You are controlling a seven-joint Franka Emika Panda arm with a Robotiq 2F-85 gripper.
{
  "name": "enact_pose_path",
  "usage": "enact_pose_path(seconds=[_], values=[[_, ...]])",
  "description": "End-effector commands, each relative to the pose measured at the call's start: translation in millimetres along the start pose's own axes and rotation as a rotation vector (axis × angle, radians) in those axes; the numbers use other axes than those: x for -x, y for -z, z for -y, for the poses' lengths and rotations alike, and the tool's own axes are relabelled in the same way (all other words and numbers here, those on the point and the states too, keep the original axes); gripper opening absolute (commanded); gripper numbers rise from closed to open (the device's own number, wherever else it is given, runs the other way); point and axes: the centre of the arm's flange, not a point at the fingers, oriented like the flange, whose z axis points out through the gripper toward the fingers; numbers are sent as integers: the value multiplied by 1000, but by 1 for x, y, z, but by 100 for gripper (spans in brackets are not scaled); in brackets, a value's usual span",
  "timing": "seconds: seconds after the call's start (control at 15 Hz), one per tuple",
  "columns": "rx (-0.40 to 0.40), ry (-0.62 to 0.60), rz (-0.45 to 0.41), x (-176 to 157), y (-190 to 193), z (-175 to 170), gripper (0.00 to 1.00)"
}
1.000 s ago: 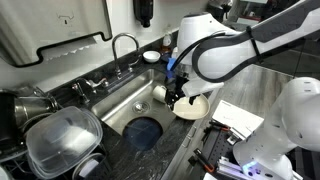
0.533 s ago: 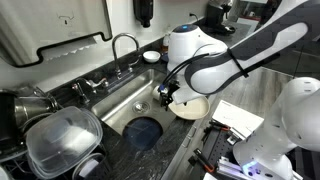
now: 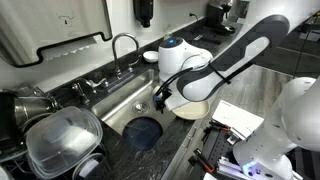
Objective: Put the white plate on the dish rack
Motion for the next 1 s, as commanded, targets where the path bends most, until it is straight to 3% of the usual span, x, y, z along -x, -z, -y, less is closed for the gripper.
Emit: enact_pose_path(seconds=[0.0,0.07,0.13,0.47,0.8,0.93], values=[[11,-9,16,-17,-25,10,100],[22,-13,20,-18,-28,11,80],[32,-20,24,-20,-30,11,72],[65,-53,33,-29,-32,18,37],[158,-88,46,-23,-17,33,3],[192,-110,56,-21,-12,37,0]])
